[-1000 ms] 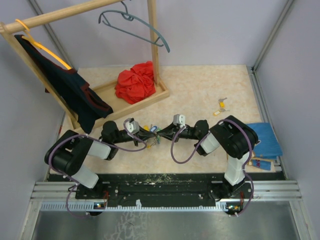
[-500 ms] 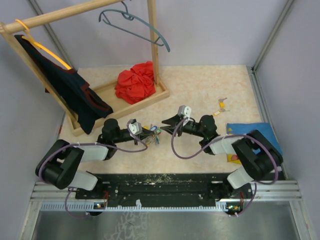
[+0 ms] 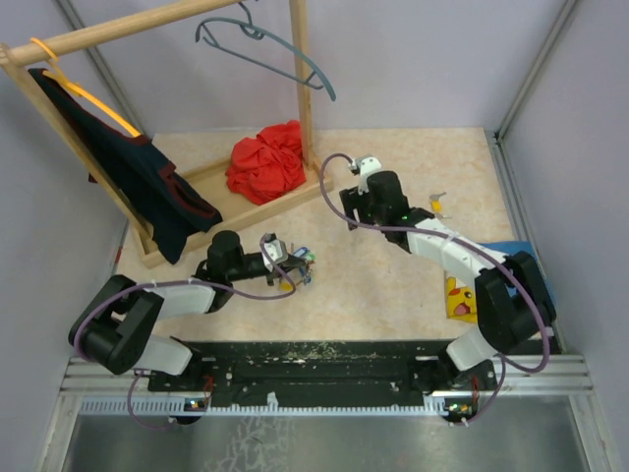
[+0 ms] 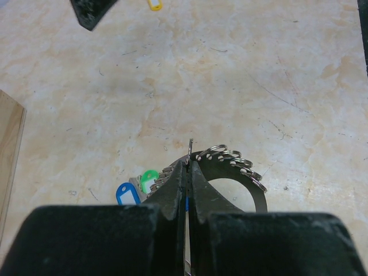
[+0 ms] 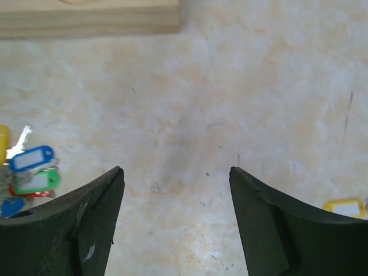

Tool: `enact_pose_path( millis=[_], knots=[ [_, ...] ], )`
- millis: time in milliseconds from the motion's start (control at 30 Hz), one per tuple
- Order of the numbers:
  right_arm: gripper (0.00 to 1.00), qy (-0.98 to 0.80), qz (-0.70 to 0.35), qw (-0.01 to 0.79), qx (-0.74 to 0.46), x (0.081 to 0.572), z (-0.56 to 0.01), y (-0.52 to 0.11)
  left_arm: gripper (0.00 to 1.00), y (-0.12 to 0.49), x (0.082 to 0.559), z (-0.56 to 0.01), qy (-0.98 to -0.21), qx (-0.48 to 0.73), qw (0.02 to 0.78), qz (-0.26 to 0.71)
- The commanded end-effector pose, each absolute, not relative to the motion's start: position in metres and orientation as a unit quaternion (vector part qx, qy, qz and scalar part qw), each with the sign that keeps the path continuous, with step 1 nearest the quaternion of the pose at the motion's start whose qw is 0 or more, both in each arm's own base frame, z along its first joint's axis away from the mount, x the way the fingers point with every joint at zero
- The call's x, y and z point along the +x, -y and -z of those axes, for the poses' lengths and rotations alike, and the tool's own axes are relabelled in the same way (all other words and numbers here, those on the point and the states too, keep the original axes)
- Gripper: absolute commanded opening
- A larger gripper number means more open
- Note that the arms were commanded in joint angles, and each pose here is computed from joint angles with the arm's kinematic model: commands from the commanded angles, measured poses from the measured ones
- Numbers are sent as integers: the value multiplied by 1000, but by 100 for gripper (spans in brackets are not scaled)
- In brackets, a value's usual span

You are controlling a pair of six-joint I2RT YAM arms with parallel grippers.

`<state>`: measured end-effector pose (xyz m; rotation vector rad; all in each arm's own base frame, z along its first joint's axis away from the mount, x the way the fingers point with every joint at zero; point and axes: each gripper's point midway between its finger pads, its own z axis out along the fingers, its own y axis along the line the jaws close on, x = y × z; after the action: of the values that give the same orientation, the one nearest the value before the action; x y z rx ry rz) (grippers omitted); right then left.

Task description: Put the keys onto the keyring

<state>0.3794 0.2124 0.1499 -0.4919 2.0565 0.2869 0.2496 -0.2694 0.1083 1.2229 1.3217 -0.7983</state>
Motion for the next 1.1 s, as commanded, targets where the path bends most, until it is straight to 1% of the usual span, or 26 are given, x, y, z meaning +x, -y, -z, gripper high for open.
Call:
enact_pose_path(
  millis=[0,67,200,300,367,533,733,1067],
  knots=[
    [75,-892,4,424,-156,387,-123,-162,0,272,258,-121,-571,494,561,340],
    [74,-904,2,409,-127,392,-118,-151,0,271,261,-125,-582,478,563,341],
    [68,-912,44,406,-37,412,-114,-98,0,270,262,-129,-590,465,565,342],
    [65,-919,64,387,24,424,-103,-64,0,268,264,-132,-593,458,570,337],
    [65,-922,84,375,53,431,-93,-45,0,267,265,-134,-591,456,576,333],
    [59,-920,118,361,102,451,-76,-12,0,267,262,-134,-585,463,577,333],
    [52,-923,122,342,128,467,-58,-1,0,267,264,-132,-586,466,576,329],
    [38,-929,101,318,161,460,-37,13,0,267,265,-129,-588,466,574,328]
  ],
)
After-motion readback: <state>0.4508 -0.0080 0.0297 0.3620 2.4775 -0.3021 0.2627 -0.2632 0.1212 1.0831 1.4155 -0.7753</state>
